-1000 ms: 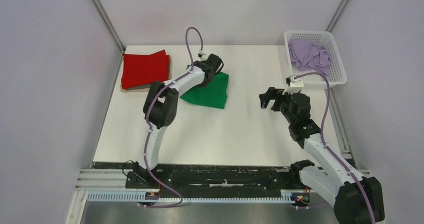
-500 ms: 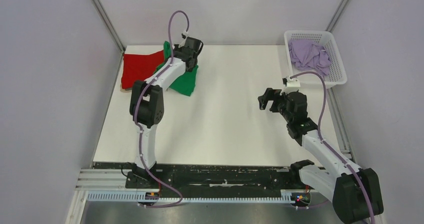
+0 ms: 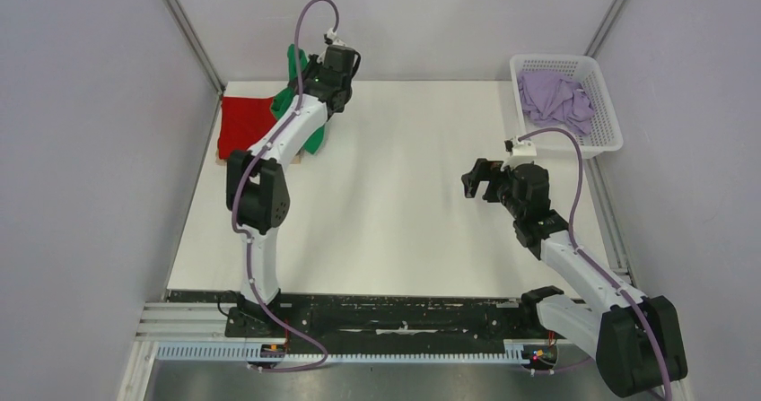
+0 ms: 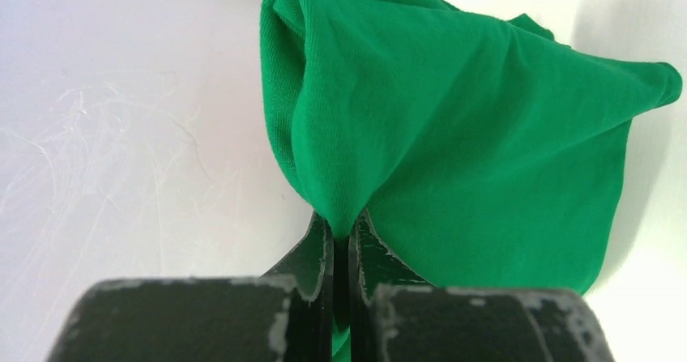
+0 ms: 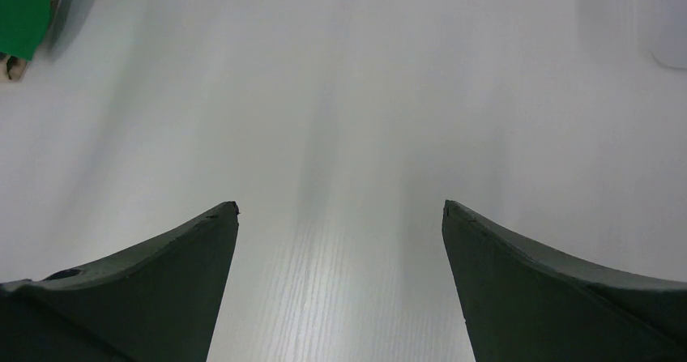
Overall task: Fold and stack the t-shirts
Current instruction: Put the neatly folded tshirt into the corner of the board with the left arm
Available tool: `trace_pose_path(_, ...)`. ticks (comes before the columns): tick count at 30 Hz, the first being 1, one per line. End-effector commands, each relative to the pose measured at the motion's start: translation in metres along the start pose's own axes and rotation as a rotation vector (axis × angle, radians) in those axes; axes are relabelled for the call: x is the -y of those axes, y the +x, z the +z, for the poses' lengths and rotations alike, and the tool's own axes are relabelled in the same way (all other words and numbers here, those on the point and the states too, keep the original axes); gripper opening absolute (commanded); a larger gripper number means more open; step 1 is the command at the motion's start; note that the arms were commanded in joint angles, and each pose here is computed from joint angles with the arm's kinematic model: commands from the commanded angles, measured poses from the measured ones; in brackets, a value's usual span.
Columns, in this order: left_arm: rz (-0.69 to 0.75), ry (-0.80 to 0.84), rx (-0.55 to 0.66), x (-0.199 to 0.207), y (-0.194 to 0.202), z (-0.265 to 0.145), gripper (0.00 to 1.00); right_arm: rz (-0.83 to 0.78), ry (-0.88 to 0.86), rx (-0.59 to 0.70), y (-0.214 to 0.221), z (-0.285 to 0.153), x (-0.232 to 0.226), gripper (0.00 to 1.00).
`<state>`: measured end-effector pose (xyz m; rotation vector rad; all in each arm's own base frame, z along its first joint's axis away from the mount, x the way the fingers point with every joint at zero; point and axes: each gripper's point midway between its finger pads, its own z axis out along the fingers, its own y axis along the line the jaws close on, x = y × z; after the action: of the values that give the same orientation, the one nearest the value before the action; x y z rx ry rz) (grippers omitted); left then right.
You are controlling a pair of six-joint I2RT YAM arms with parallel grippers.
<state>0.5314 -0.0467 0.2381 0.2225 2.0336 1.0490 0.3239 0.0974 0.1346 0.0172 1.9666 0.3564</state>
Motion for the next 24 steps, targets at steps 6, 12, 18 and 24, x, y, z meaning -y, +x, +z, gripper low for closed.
trace_pose_path(6, -0.160, -0.023, 0.098, -0.080, -0.045, -0.038, 0.02, -0.010, -0.020, 0.036, -0.019, 0.003, -0.006, 0.98)
trace_pose_path(12, -0.164, -0.008, 0.097, -0.085, -0.043, -0.043, 0.02, -0.014, -0.010, 0.020, -0.015, 0.005, -0.004, 0.98)
trace_pose_path(18, -0.155, 0.007, 0.042, -0.074, -0.026, -0.024, 0.02, -0.016, 0.004, 0.000, -0.011, 0.008, -0.001, 0.98)
trace_pose_path(24, -0.147, 0.003, -0.058, -0.062, 0.005, 0.020, 0.02, -0.016, 0.033, 0.011, -0.014, 0.009, 0.004, 0.98)
